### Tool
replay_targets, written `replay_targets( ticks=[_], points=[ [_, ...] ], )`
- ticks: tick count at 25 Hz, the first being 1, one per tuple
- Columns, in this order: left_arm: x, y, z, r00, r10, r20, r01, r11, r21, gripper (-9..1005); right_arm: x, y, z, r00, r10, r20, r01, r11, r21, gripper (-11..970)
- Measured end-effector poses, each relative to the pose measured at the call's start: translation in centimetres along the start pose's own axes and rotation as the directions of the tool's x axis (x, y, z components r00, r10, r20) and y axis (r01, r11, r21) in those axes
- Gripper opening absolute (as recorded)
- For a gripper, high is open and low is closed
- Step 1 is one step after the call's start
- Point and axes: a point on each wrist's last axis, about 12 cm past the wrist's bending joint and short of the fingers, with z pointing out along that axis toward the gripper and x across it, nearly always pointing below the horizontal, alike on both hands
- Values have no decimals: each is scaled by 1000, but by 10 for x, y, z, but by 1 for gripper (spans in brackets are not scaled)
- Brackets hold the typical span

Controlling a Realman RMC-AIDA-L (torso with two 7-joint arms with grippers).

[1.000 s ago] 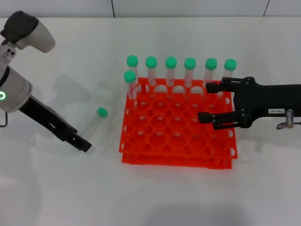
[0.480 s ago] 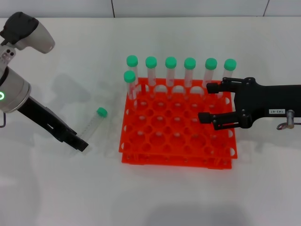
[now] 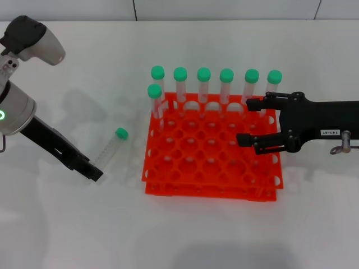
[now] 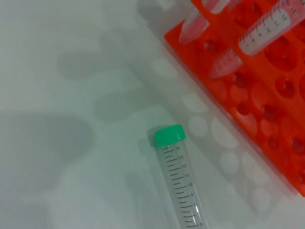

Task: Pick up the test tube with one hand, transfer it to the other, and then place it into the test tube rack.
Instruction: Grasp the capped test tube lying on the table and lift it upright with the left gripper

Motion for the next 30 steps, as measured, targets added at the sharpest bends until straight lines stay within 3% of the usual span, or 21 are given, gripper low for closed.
replay_targets(
  ticks=[30],
  points=[
    [0,-1,2,1000,7,-10,-7,1000,-4,462,2,1,-1,1000,2,1,-2,1000,2,875]
  ],
)
